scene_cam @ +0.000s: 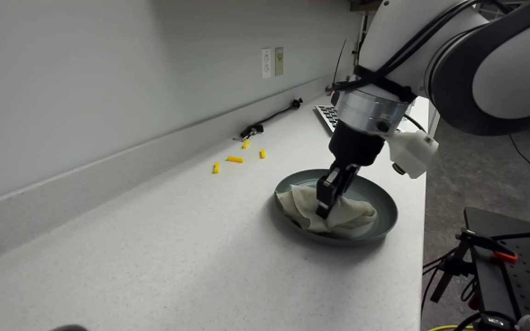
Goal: Use the cloth to wipe the table and then move it to the left and wipe the countertop
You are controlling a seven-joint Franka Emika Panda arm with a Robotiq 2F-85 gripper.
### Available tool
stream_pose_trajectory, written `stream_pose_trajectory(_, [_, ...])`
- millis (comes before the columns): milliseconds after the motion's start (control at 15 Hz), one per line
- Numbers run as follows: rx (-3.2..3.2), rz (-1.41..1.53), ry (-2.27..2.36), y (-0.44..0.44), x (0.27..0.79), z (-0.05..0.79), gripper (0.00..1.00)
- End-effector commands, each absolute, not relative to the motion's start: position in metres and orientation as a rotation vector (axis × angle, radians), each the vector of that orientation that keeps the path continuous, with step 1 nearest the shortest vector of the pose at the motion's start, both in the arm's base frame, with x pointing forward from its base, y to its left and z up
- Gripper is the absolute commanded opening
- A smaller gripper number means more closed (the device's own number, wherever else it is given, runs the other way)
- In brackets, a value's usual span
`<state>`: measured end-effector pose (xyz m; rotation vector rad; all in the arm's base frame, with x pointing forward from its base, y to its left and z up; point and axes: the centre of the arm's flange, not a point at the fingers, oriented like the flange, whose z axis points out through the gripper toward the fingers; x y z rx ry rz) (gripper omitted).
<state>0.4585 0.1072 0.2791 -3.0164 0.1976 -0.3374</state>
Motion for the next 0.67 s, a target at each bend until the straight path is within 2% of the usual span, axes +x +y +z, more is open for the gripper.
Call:
stream_pose_trajectory(0, [-2.983, -0.396, 0.233, 0.108, 0.46, 0.285, 0.03])
stream_pose_trajectory(133, [-2.977, -0.432, 0.239, 0.108, 0.462, 0.286, 0.03])
stream_pose_trajectory(200, [-2.9, -0.474, 0.091, 0.127, 0.506, 0.334, 0.03])
stream_pose_trajectory(600, [-2.711, -0.649, -0.029, 0.165, 0.547, 0.397, 0.03])
